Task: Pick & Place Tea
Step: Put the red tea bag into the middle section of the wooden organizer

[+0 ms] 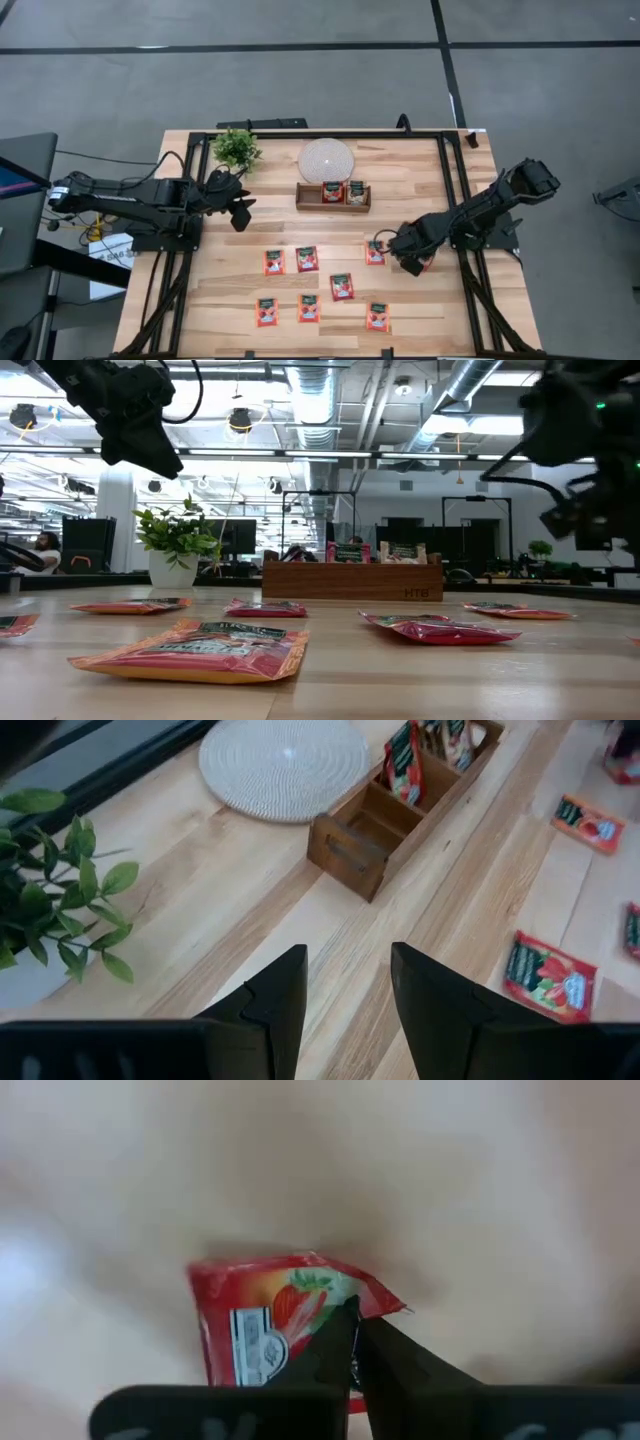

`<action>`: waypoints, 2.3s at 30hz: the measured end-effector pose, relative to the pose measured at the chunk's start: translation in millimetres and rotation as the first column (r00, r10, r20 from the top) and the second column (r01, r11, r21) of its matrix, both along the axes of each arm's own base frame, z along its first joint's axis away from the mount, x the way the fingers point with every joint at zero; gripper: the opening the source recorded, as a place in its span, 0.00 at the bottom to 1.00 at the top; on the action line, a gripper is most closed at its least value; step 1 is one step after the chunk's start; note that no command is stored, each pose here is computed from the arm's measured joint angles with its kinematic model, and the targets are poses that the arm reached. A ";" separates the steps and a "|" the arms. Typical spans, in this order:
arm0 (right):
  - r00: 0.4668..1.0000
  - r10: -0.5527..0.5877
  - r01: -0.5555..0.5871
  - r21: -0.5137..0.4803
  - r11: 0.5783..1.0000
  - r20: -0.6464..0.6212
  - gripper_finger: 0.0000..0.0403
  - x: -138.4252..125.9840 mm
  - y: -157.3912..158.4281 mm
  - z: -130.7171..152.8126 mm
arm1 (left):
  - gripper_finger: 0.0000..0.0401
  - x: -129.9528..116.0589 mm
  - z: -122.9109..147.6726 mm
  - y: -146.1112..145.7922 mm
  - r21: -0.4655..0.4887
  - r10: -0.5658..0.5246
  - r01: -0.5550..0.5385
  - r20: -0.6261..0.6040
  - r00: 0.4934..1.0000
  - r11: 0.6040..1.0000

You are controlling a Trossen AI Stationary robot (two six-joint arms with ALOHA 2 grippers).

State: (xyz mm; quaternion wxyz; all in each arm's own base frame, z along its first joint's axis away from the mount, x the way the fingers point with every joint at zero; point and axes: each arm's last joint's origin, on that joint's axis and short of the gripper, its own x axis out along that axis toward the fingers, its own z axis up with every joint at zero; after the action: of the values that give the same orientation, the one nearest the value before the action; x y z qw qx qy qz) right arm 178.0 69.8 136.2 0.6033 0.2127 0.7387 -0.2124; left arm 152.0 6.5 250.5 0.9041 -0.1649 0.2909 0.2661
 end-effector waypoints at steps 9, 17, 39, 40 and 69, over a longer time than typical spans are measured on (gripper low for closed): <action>0.987 0.110 -0.097 -0.113 0.989 0.114 0.00 35.3 4.2 61.3 | 0.34 15.2 -9.1 -0.8 -0.006 -0.008 0.008 -0.043 0.999 1.000; 0.919 0.263 -0.167 -0.314 0.935 0.294 0.00 72.8 -20.8 119.6 | 0.34 18.7 -10.9 -1.4 -0.024 -0.016 0.015 -0.043 0.999 1.000; 0.752 0.652 -0.502 -0.557 0.662 0.098 0.00 234.9 -96.9 124.3 | 0.34 -24.3 10.2 0.5 -0.071 0.032 -0.026 0.081 0.996 0.997; 0.752 0.657 -0.522 -0.554 0.649 0.061 0.00 239.6 -99.2 119.2 | 0.34 -27.4 12.2 0.6 -0.074 0.033 -0.026 0.099 0.995 0.997; 0.783 0.607 -0.579 -0.511 0.635 -0.133 0.00 265.4 -121.0 60.7 | 0.34 -43.8 13.7 1.1 -0.056 0.017 -0.012 0.090 0.996 0.998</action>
State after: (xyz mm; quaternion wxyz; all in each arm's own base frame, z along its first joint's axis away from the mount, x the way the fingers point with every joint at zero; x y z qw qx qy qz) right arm 443.4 -51.2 197.0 0.6919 -0.2096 0.6642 -0.1904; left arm 108.2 7.6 264.2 0.9094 -0.2040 0.2557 0.2568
